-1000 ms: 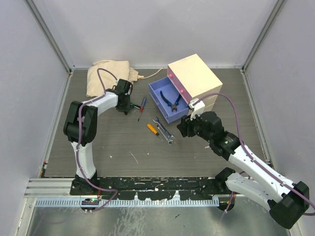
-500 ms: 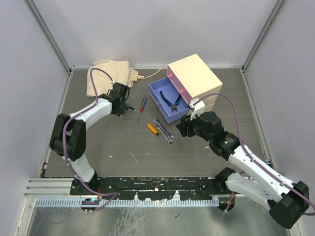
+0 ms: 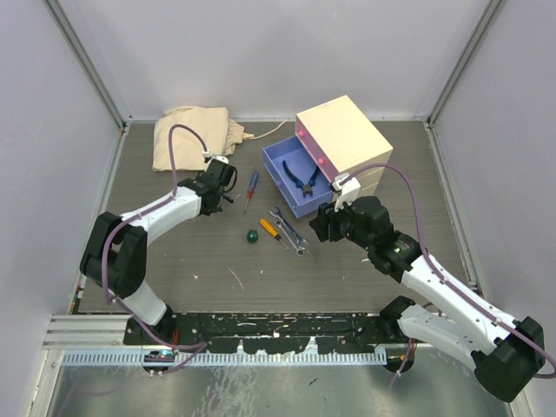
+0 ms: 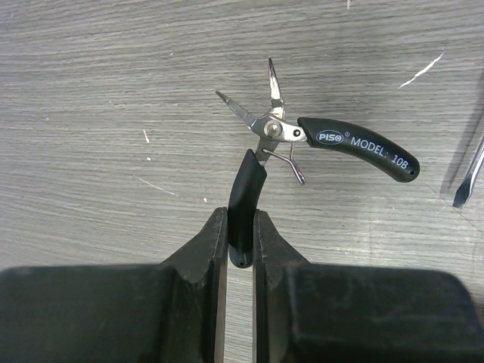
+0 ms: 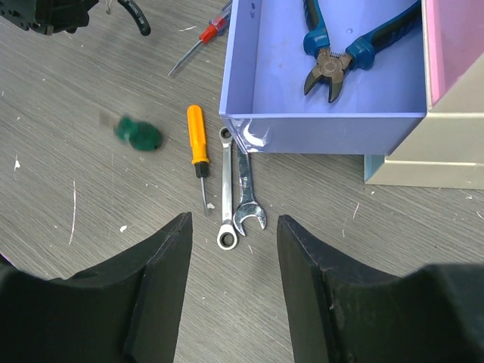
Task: Sort the tools into containers
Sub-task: Pick up the pliers at the center of the board.
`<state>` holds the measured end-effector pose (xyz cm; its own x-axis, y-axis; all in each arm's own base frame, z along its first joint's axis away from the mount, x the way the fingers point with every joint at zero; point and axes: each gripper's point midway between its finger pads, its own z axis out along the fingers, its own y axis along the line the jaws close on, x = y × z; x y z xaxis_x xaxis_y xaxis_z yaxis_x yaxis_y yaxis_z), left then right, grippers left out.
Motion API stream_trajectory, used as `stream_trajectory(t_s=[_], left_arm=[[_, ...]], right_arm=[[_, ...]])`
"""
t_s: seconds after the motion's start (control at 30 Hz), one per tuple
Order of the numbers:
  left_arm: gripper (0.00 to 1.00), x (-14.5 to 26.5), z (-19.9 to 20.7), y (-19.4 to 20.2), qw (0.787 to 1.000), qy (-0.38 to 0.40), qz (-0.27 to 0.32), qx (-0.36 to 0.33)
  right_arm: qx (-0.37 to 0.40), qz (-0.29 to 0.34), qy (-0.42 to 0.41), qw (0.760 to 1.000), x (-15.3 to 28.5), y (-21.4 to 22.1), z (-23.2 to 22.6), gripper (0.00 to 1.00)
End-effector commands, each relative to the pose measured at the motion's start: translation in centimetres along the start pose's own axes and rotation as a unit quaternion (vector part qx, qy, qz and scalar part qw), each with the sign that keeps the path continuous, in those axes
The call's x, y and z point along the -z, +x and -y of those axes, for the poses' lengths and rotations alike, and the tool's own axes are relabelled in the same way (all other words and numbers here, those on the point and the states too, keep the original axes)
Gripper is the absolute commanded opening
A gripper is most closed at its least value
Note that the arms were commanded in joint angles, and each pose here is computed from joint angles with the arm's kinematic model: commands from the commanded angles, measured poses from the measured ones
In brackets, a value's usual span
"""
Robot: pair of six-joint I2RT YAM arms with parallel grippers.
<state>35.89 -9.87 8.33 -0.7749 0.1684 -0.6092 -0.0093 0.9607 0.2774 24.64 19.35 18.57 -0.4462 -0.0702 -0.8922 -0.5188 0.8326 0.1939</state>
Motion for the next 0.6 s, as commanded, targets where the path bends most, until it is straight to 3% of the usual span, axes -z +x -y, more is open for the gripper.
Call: stream_trajectory(t_s=[0.0, 0.57], left_arm=[[0.00, 1.2, -0.9, -2.4, 0.999, -0.010, 0.046, 0.021], [0.00, 8.2, 0.6, -5.0, 0.980, 0.137, 0.124, 0.073]], right_arm=[[-0.007, 0.031, -0.008, 0.999, 0.0, -1.6, -0.4, 0.54], [-0.040, 0.054, 0.014, 0.998, 1.8, -4.1, -0.2, 0.66]])
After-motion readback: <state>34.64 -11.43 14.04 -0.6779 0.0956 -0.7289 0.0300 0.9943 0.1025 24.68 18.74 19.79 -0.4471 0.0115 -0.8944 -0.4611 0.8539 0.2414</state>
